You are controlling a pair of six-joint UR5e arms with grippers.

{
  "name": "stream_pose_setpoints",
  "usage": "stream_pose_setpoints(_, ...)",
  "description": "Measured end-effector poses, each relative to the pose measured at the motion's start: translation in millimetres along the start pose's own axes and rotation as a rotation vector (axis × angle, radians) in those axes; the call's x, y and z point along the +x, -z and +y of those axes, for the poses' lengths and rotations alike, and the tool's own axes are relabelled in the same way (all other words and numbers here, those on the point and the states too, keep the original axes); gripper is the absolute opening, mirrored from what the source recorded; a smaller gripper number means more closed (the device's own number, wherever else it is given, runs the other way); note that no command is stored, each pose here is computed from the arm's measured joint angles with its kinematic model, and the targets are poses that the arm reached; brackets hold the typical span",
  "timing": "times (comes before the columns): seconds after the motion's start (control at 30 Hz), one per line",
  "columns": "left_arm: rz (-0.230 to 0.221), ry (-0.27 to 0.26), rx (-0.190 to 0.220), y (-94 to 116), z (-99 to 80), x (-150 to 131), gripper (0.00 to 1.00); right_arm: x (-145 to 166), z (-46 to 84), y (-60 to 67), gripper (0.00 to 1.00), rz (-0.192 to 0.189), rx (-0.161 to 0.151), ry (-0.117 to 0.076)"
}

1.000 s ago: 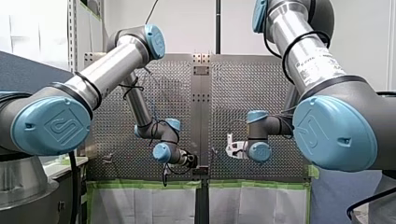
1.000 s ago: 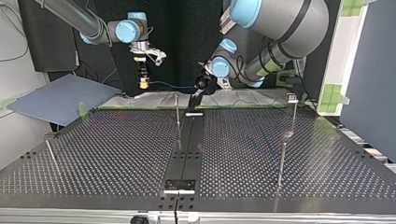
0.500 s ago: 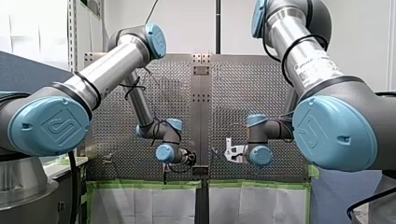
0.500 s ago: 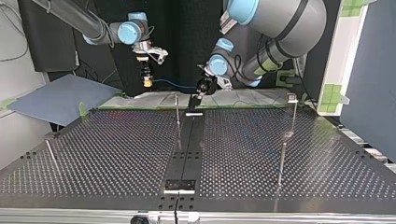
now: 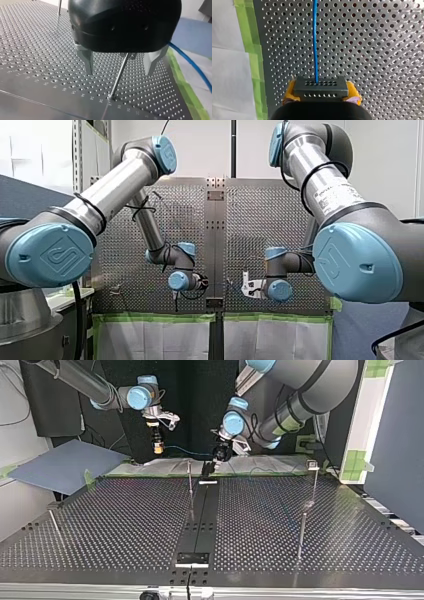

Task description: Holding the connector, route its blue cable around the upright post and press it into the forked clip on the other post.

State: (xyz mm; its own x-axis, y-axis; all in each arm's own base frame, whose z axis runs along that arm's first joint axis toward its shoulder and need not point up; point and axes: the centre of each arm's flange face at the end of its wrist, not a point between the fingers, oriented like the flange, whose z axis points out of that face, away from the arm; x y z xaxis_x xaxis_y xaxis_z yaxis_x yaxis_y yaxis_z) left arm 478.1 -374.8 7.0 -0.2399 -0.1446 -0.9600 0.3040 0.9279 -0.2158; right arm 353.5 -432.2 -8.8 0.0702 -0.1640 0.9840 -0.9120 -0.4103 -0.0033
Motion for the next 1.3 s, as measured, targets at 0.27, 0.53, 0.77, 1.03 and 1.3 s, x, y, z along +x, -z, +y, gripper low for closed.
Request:
stream_pose_setpoints(0.27,-0.005,-0.065,-0.029,7,-12.7,4,1.0,3,-3.9,-3.2,0.0,0.02,0.04,0.001)
stream_pose_setpoints(0.53,0.025,-0.144,-0.056,20,-29.0,13,1.0,8,-9.2,-10.3,0.0,0.035,0.093,0.001)
stream_pose_setpoints(0.77,0.02,-0.167,-0.087,26,-37.1,16,1.0,9,-8.3,-12.4,0.0,0.037,0.109,0.001)
stream_pose_setpoints(1.03,0.026,-0.178,-0.13,35,-44.6,20,1.0,10,-9.0,-13.8,0.0,0.038,0.149,-0.002)
stream_pose_setpoints(1.3,0.028,-0.187,-0.184,40,-44.9,21,1.0,9,-17.4,-11.6,0.0,0.034,0.205,-0.001)
